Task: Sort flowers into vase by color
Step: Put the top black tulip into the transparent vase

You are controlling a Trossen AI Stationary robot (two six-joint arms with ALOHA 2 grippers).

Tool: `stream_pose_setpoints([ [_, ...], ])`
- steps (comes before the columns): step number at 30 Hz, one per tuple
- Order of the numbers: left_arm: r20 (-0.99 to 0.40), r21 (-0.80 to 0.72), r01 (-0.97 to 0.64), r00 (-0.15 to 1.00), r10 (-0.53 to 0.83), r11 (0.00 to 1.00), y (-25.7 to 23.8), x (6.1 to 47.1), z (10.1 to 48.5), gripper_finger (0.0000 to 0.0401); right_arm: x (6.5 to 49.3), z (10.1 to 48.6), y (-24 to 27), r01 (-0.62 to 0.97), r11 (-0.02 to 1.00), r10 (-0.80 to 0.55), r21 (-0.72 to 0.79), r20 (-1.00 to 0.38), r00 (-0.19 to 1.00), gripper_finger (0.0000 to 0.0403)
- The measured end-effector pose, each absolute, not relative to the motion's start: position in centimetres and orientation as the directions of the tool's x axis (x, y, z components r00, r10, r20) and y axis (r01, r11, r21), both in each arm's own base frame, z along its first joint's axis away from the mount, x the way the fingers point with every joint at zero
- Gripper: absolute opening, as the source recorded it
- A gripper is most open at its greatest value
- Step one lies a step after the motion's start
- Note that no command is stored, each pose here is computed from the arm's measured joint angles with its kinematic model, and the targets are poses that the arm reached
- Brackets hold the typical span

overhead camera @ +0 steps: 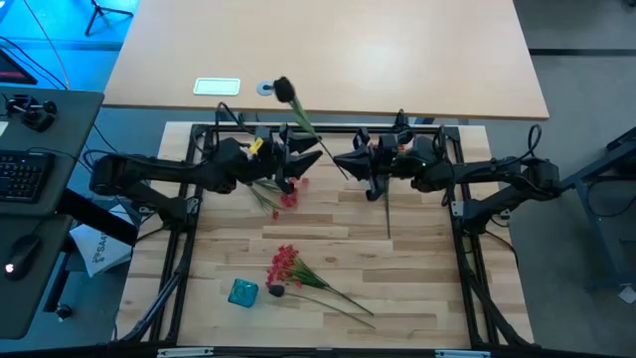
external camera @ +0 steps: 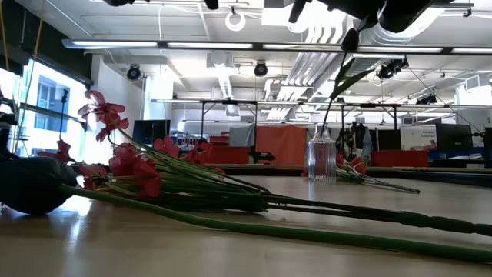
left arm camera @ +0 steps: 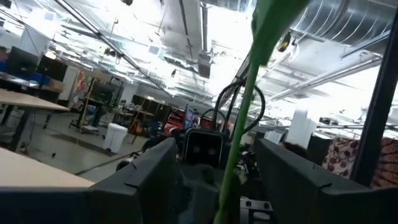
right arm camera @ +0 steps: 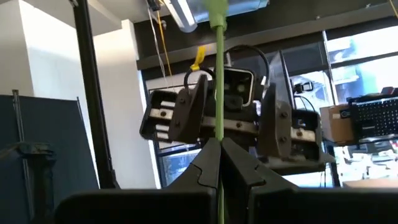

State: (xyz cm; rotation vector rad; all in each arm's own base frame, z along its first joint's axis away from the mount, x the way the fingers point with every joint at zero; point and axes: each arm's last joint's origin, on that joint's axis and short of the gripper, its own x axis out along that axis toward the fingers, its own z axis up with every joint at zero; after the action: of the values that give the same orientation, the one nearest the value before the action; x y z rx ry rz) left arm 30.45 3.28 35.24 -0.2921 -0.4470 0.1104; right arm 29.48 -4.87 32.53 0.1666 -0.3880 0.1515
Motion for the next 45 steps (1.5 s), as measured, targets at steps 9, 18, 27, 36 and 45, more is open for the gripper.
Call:
stream_pose_setpoints([
  [9, 0.42, -0.29, -0.025, 0.895, 0.151, 0.957, 3.0, 31.9, 35.1, 0.0211, 29.6, 32.4, -4.8, -0.187, 0.97, 0.118, 0.154, 0.372, 0.921, 0.0],
  [18, 0.436, -0.233, -0.023, 0.891, 0.125, 0.972, 2.5, 31.9, 35.5, 0.0149, 29.6, 32.3, -4.8, -0.184, 0.97, 0.116, 0.156, 0.365, 0.924, 0.0],
  [27, 0.432, -0.184, -0.05, 0.893, 0.126, 0.982, 2.5, 31.9, 35.5, 0.001, 29.6, 32.2, -5.1, -0.18, 0.97, 0.113, 0.165, 0.352, 0.929, 0.0],
  [36, 0.315, -0.148, -0.088, 0.94, 0.131, 0.985, 2.4, 30.3, 36.2, 0.0002, 27.9, 33.2, -6.6, -0.121, 0.946, 0.024, 0.302, 0.304, 0.952, 0.0071],
  [45, 0.214, -0.089, -0.209, 0.951, 0.224, 0.974, 2.6, 28.3, 36.0, 0.0001, 21.4, 38.4, -6.7, -0.054, 0.983, -0.03, 0.174, 0.447, 0.894, 0.0169],
])
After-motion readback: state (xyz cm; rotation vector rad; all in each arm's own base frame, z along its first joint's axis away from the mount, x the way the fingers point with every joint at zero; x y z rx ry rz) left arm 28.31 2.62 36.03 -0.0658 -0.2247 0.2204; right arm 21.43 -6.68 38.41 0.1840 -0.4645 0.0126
